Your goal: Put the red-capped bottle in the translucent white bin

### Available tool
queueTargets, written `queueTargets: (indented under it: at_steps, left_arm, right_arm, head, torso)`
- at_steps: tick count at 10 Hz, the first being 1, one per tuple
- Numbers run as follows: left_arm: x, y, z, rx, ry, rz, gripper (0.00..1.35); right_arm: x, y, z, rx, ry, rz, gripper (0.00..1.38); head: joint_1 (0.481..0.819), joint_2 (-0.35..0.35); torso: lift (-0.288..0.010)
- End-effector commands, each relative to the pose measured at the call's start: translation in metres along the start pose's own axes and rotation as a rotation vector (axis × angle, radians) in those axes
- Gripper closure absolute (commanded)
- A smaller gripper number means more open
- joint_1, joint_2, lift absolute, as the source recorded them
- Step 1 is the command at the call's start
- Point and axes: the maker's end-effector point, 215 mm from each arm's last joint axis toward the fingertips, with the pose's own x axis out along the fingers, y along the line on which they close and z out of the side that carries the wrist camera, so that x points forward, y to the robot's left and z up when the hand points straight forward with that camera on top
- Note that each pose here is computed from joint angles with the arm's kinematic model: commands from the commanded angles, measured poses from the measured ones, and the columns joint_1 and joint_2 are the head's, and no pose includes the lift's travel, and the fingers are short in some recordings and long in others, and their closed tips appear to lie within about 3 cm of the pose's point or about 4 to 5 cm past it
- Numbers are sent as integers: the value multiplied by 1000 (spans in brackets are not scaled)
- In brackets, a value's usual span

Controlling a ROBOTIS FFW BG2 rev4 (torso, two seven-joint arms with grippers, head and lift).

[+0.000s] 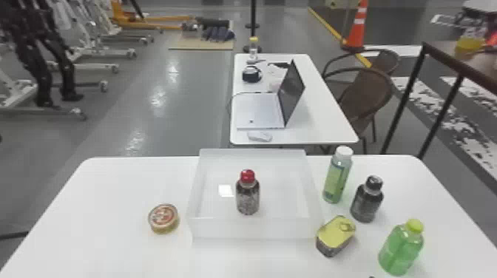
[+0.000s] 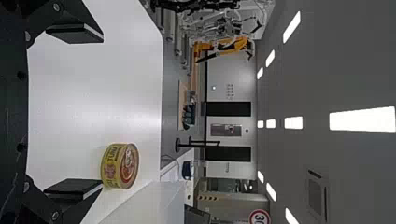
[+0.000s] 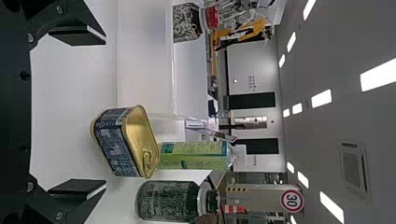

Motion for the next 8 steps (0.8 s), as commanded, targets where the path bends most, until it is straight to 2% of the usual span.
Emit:
queueTargets:
  at_steps: [1,8]
  left_arm:
    - [0,-1,0,-8,0,4,197]
    - [-1,-1,-2,-13,4,4,197]
  right_arm:
    - [0,0,0,0,0,0,202]
    - [-1,0,0,0,1,-2,202]
  head:
    - [549,0]
    - [549,0]
  torso:
    - [-100]
    - [-100]
